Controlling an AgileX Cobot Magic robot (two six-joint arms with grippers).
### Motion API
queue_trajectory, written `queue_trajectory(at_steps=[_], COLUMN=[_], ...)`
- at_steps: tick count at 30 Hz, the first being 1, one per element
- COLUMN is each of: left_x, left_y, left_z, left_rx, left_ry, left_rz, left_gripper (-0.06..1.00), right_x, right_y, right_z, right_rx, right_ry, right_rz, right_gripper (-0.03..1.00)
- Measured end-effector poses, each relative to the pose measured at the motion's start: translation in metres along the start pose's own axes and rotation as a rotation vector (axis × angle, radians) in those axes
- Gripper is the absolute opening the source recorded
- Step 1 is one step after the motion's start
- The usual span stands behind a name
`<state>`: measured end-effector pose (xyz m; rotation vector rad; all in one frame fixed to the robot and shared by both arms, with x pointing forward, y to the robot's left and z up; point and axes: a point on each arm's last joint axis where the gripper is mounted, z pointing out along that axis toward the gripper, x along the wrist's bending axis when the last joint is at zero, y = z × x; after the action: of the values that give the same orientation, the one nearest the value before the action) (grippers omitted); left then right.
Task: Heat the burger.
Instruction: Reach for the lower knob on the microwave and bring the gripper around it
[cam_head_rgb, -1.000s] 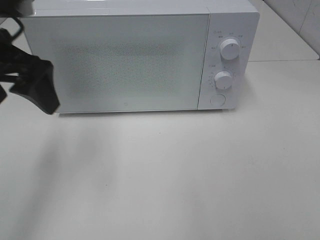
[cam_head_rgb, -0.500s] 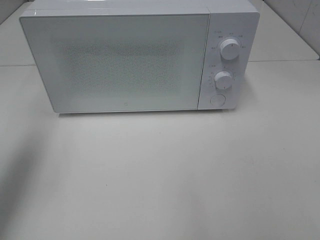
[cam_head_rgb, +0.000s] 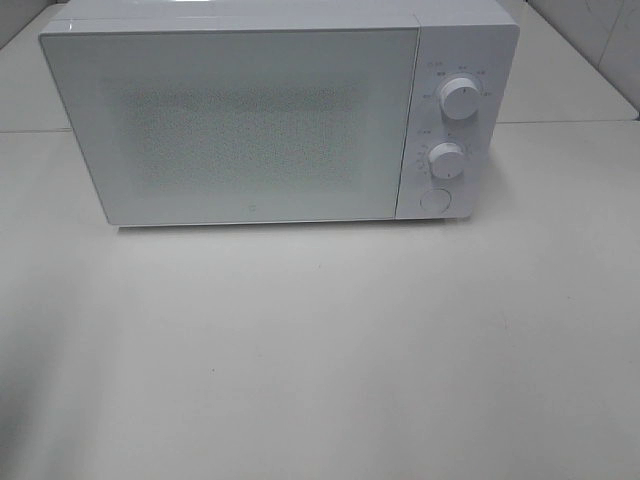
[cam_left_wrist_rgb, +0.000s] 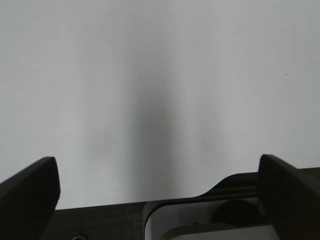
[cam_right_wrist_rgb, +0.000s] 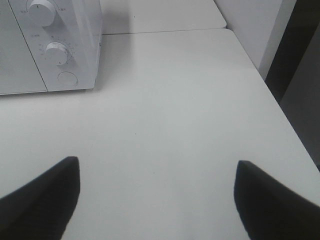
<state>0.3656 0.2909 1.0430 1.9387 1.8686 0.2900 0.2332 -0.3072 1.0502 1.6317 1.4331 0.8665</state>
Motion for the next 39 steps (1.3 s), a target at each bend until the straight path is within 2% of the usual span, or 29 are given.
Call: queue_trajectory(at_steps=[1,3,4,6,9,13,16,17,20,22,29,39], left_x=[0.0,-0.002,-0.002,-0.004,-0.006,-0.006,-0.004,-0.002,0.001,0.0,-0.002,-0.005], left_y=[0.0,-0.022,-0.022,-0.029,-0.036,-0.049,-0.057,-0.061,-0.067,-0.07,-0.091,-0.111], left_z=[0.0,-0.006,-0.006,-0.017,-0.026,-0.028,-0.032,-0.036,-0.041,-0.043,-0.059,-0.07], left_rx=[0.0,-0.069,-0.069,-0.146,-0.197,-0.205,-0.225,-0.259,-0.305,-0.325,-0.489,-0.628], left_ry=[0.0,0.006,0.006,0.011,0.012,0.016,0.047,0.081,0.12,0.125,0.136,0.136], left_rz=[0.0,0.011,0.011,0.018,0.018,-0.001,-0.017,-0.029,-0.023,-0.022,-0.004,0.013], left_gripper=[0.99,0.99,0.99,0.99,0.99,0.99,0.99,0.99,0.99,0.99,0.99,0.99], right_x=[0.0,0.0,0.0,0.0,0.0,0.0,0.0,0.0,0.0,0.0,0.0,0.0], right_y=[0.0,0.0,0.0,0.0,0.0,0.0,0.0,0.0,0.0,0.0,0.0,0.0], right_z=[0.0,0.0,0.0,0.0,0.0,0.0,0.0,0.0,0.0,0.0,0.0,0.0], right_rx=[0.0,0.0,0.0,0.0,0.0,0.0,0.0,0.0,0.0,0.0,0.0,0.0], right_ry=[0.0,0.0,0.0,0.0,0.0,0.0,0.0,0.0,0.0,0.0,0.0,0.0], right_rz=[0.0,0.0,0.0,0.0,0.0,0.0,0.0,0.0,0.0,0.0,0.0,0.0], right_gripper=[0.77,0.77,0.77,0.77,0.77,0.77,0.77,0.77,0.77,0.77,0.77,0.77])
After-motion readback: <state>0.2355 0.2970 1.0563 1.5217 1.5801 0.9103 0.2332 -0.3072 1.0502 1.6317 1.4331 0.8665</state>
